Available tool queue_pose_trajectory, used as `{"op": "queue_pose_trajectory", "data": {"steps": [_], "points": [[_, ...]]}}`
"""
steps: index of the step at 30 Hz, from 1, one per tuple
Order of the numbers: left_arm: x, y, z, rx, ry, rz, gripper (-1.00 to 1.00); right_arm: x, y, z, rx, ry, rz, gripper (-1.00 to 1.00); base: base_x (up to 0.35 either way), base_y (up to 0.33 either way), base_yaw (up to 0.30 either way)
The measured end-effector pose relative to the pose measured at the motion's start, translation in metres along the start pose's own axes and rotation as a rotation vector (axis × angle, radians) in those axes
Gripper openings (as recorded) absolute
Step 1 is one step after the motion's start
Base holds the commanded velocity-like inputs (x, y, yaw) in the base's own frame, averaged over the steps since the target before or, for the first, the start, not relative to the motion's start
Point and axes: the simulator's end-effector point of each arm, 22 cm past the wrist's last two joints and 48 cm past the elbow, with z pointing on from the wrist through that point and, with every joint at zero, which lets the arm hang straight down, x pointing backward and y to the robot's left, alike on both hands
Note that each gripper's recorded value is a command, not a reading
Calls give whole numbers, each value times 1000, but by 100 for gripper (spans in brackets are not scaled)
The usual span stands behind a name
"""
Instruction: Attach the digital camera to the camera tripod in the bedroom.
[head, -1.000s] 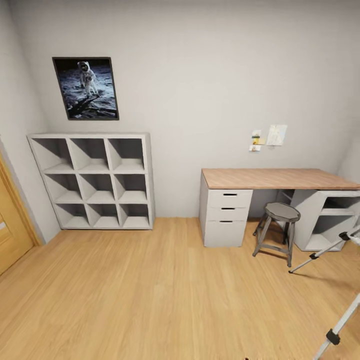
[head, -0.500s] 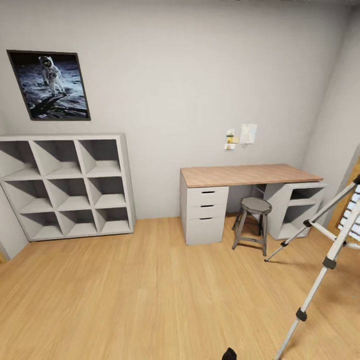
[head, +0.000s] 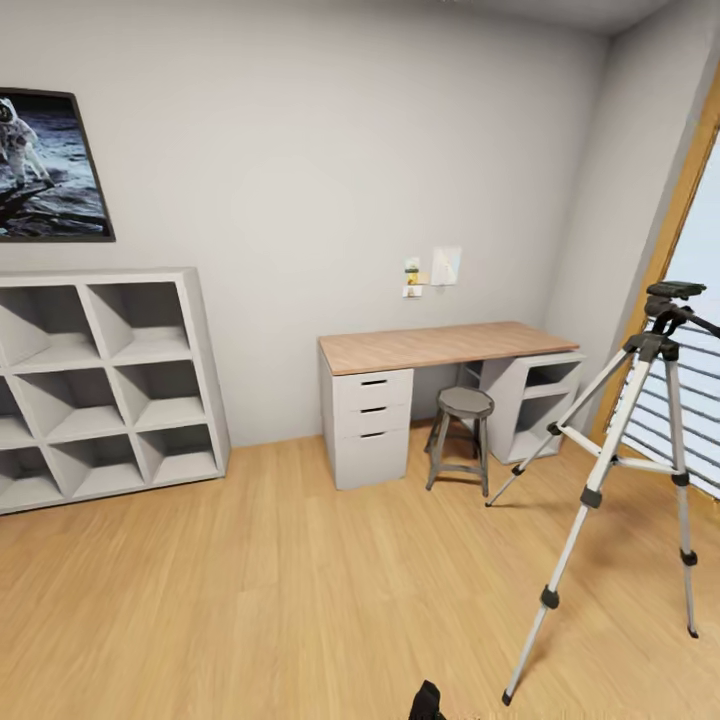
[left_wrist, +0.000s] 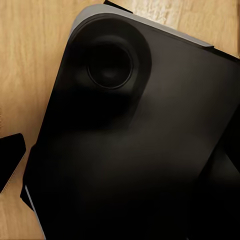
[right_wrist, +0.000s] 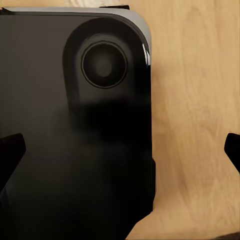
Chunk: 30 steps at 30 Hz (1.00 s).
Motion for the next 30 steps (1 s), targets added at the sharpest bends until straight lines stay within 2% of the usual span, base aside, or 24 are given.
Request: {"op": "queue_pose_trajectory", "data": {"steps": [12,30], "points": [[0,0,0,0,0,2,100,0,0,0,0,0,0,100,6,4,-254],[0,0,0,4,-1,14,100,0,-2,0,2,-1,-12,100,221,205,-11]]}}
